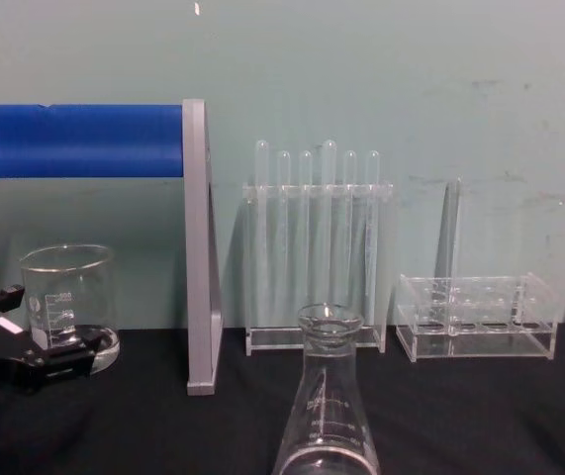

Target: Grasp the erlenmeyer flask with one hand, shake it three times, then place it back.

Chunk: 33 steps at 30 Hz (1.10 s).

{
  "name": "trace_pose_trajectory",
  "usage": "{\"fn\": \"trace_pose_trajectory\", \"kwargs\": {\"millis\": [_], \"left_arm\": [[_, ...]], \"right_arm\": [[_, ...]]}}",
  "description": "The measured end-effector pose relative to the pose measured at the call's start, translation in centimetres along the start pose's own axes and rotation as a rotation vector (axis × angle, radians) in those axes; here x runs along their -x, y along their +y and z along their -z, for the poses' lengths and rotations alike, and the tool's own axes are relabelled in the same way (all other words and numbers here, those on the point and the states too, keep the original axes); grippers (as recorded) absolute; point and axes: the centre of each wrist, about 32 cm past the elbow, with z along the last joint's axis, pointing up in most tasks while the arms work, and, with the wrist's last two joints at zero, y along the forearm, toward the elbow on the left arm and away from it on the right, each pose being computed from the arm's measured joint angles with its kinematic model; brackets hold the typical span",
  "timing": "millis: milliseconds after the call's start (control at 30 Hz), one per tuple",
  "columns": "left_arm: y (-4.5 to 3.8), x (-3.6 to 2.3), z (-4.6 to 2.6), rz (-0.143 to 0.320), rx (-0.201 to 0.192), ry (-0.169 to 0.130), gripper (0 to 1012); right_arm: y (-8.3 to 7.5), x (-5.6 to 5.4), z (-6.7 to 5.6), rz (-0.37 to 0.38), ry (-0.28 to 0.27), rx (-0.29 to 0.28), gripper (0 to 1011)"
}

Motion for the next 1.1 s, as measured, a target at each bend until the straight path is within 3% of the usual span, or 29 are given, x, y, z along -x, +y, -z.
{"fn": "trace_pose_trajectory", "kwargs": {"millis": [800, 1100], "left_arm": [[0.0, 0.0, 0.0, 0.0, 0.0, 0.0, 1001], [0.0, 0.0, 0.0, 0.0, 0.0, 0.0, 1001]], "right_arm": [[0.0, 0.0, 0.0, 0.0, 0.0, 0.0, 1000], [-0.63, -0.31, -0.34, -0.019, 0.033, -0.022, 1000]]}}
